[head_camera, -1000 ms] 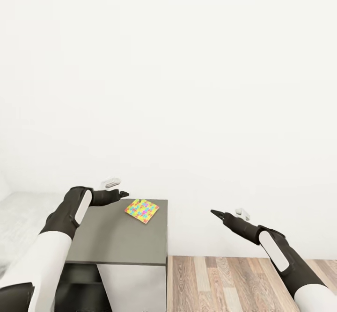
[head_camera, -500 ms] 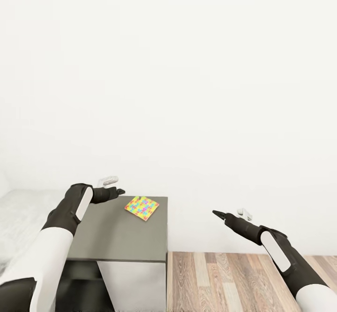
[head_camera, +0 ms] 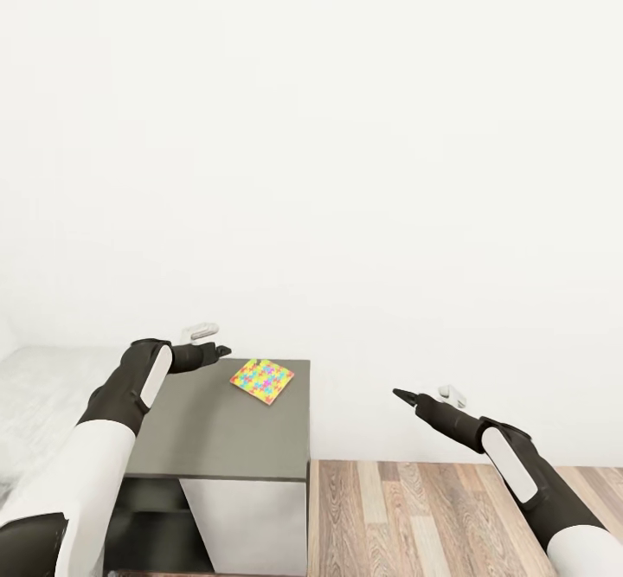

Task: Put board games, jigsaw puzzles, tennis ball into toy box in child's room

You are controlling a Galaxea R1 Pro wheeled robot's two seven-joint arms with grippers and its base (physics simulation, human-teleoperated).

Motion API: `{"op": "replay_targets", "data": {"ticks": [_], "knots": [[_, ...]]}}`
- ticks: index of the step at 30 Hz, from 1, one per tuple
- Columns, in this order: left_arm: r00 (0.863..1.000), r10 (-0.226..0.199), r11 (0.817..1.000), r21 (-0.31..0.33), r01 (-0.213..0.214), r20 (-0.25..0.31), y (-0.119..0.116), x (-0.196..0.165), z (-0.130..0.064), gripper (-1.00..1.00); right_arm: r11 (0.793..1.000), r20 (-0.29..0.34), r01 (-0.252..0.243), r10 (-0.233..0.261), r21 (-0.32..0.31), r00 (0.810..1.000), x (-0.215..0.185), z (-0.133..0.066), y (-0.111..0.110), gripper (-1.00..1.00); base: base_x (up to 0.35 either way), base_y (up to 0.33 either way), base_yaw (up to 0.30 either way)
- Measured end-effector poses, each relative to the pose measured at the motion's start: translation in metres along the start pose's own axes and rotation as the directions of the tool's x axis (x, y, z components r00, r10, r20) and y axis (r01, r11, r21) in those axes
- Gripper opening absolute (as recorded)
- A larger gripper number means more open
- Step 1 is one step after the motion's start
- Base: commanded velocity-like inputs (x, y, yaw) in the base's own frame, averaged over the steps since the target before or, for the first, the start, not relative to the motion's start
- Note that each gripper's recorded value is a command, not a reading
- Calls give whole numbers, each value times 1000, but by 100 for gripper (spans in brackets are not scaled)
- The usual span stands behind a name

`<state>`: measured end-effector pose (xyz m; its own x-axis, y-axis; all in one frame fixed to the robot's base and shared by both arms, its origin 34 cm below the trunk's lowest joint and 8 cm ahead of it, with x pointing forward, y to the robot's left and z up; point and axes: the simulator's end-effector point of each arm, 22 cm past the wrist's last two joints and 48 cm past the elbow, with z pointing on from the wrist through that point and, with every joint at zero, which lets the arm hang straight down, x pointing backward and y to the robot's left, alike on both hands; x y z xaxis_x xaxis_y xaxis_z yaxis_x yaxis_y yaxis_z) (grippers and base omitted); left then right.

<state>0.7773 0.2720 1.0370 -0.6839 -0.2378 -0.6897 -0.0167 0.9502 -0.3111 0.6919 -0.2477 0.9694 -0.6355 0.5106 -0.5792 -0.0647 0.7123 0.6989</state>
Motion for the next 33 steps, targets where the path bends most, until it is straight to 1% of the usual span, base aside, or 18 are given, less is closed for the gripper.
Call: {"op": "replay_targets", "data": {"ticks": [12, 17, 19, 21, 23, 27, 33], "knots": [[1000, 5, 1000, -1, -5, 0, -1, 0, 1, 100, 1000, 1, 2, -2, 5, 1000, -1, -1, -2, 100, 1, 0, 0], [999, 40, 999, -2, -40, -13, -7, 4, 2, 100, 1000, 6, 4, -4, 6, 1000, -2, -1, -3, 100, 130, -1, 0], [999, 49, 999, -3, -49, -20, -8, 7, 4, 100, 1000, 22, 10, -10, 6, 1000, -5, -1, -2, 100, 235, -47, 0], [998, 52, 999, -9, -53, -29, -7, 10, 5, 100, 1000, 46, 19, -20, 6, 999, -10, -1, -2, 100, 176, -83, 0], [998, 55, 998, -31, -56, -37, -2, 13, 6, 100, 1000, 68, 29, -29, 7, 997, -15, -1, -3, 100, 86, -53, 0], [998, 55, 996, -63, -57, -39, 5, 14, 7, 100, 1000, 71, 29, -29, 11, 997, -15, -2, -5, 100, 33, -21, 0], [998, 55, 995, -82, -58, -38, 9, 14, 6, 100, 1000, 71, 24, -25, 17, 997, -13, -2, -9, 100, 140, -4, 0]]}}
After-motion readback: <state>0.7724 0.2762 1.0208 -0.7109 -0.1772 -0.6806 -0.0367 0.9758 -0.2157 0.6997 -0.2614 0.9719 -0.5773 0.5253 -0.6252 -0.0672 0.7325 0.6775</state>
